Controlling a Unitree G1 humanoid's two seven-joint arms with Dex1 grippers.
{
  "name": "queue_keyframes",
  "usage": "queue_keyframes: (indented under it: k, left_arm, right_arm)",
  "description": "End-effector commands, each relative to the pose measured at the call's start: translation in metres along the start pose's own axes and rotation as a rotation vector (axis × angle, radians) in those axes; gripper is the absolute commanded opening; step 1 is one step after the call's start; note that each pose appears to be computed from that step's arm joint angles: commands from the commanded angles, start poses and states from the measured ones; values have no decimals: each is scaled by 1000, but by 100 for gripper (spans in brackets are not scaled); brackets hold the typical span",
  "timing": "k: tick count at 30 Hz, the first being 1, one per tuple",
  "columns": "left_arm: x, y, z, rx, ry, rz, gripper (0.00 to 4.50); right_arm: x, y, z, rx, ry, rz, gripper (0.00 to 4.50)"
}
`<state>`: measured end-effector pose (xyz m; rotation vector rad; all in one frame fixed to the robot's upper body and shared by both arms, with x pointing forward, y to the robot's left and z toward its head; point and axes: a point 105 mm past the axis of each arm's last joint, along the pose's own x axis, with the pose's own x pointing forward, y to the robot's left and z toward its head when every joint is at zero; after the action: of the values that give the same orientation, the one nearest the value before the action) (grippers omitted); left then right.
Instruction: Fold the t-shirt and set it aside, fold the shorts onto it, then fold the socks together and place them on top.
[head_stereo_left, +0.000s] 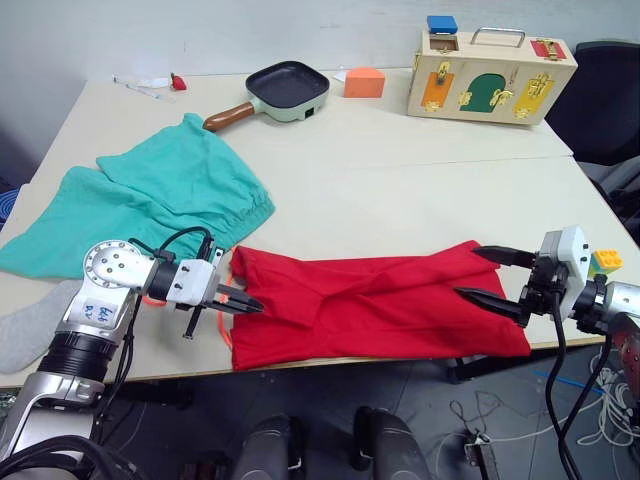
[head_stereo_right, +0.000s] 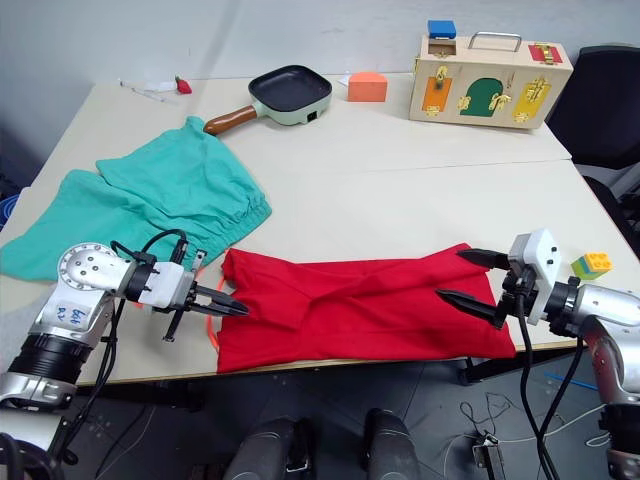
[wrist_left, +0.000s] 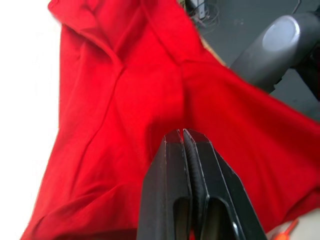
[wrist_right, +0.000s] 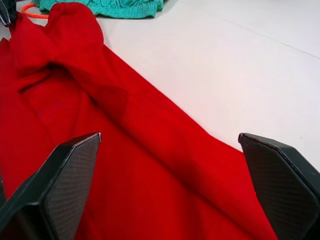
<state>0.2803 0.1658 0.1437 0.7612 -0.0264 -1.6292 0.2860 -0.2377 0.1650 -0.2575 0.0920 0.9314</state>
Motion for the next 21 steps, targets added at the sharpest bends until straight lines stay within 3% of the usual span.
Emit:
queue_keyframes:
  k: [1, 5, 6, 12, 16, 21]
  left_arm:
    - [-3, -15, 9, 22, -7, -102, 1]
    - [-1, -25, 4, -129, 4, -105, 1]
    - [-1, -25, 3, -189, 1, -90, 22]
    - [-9, -27, 10, -380, -42, -11, 184]
    - [-20, -19, 20, -519, -167, 91, 306]
    - [-21, 0, 29, -528, -300, 256, 306]
  right_arm:
    - [-9, -7, 5, -37, 7, -31, 450]
    - [-14, -20, -1, -32, 49, -78, 450]
    - [-16, -24, -2, -20, 56, -87, 450]
    - [-21, -49, 3, 1, 129, -53, 450]
    - [-18, -79, -8, 67, 230, -86, 450]
    - [3, -99, -16, 157, 291, -85, 450]
